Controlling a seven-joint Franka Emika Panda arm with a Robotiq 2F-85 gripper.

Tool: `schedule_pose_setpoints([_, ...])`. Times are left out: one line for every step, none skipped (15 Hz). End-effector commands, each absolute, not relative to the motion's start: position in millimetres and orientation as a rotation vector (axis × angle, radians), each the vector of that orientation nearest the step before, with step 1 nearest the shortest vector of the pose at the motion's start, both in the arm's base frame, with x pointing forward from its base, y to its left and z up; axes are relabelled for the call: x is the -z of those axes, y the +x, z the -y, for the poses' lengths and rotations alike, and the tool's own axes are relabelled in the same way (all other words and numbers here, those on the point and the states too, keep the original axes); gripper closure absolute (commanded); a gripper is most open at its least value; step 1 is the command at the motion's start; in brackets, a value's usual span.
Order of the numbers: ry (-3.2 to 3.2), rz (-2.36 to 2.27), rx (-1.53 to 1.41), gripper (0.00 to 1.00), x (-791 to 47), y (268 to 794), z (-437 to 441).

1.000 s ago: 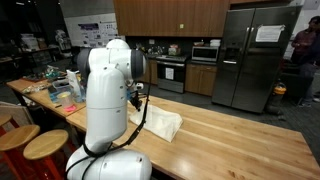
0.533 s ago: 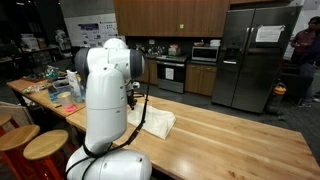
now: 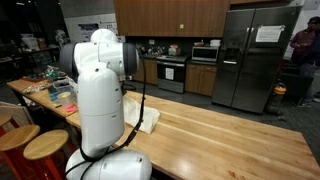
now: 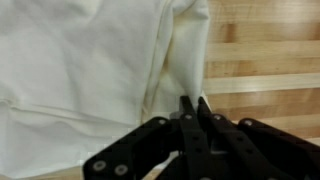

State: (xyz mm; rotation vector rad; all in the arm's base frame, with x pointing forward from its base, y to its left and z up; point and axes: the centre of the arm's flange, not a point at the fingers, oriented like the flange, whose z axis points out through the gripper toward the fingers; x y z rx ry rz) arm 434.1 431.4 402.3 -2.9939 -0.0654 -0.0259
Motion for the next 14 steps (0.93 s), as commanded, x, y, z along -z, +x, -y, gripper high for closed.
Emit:
schedule_pose_setpoints([-2.884,0.130,0.050,0.98,-452,418,-416])
schedule_pose_setpoints([-2.852,0.144,0.060,0.98,-465,420,-412])
schedule_pose_setpoints([-2.823,0.147,0.071,0.98,-476,418,-407])
schedule_pose_setpoints([-2.789,0.150,0.079,0.98,-485,419,-403])
schedule_pose_setpoints([-2.751,0.149,0.087,0.98,-497,421,-392])
schedule_pose_setpoints([-2.713,0.142,0.094,0.98,-507,424,-382])
schedule_pose_setpoints([-2.676,0.137,0.099,0.98,-515,428,-371])
schedule_pose_setpoints([-2.641,0.123,0.100,0.98,-521,433,-355])
schedule_pose_setpoints([-2.613,0.103,0.106,0.98,-525,440,-340])
schedule_pose_setpoints([-2.586,0.079,0.104,0.98,-526,450,-320])
schedule_pose_setpoints([-2.563,0.054,0.101,0.98,-525,457,-303])
schedule_pose_setpoints([-2.542,0.024,0.102,0.98,-522,465,-282])
schedule_pose_setpoints([-2.521,0.003,0.093,0.98,-516,474,-261])
schedule_pose_setpoints([-2.504,-0.022,0.086,0.98,-508,481,-241])
